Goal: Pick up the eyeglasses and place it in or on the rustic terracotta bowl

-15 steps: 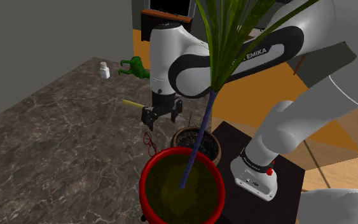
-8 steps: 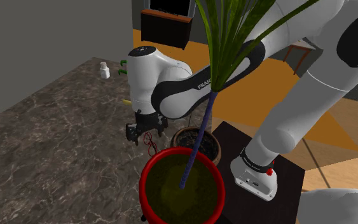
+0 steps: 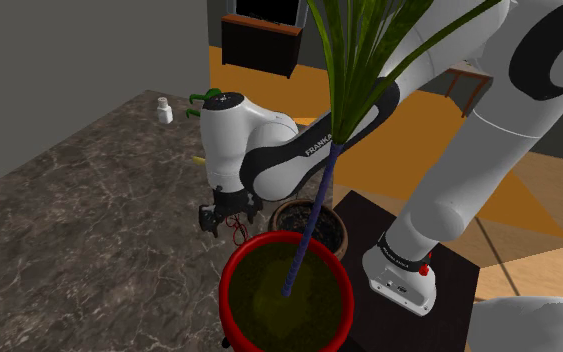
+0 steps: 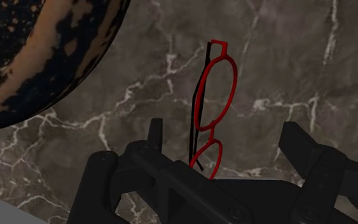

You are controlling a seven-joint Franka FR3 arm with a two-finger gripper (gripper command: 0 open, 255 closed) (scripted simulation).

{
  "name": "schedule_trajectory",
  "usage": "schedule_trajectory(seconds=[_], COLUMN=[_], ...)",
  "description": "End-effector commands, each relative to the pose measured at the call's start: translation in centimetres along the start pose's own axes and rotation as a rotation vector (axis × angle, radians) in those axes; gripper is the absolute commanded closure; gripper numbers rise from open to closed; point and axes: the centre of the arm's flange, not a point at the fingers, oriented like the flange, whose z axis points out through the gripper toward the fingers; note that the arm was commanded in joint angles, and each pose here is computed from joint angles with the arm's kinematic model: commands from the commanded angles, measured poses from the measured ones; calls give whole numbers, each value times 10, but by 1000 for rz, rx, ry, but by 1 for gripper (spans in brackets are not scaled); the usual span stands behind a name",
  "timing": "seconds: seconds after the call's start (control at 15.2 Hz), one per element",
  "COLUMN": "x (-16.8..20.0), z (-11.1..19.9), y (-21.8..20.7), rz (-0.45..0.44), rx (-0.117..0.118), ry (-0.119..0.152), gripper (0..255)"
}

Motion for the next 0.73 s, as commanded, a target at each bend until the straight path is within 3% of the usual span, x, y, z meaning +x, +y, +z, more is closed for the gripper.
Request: schedule_trajectory(seconds=[0.0,0.26,0.33,0.66], x=[0,0,0,0], z=[1,1,1,1], y=[0,0,0,0], rz=[0,0,0,0], rx=[0,0,0,0], ry=[0,0,0,0], gripper=[0,0,255,255])
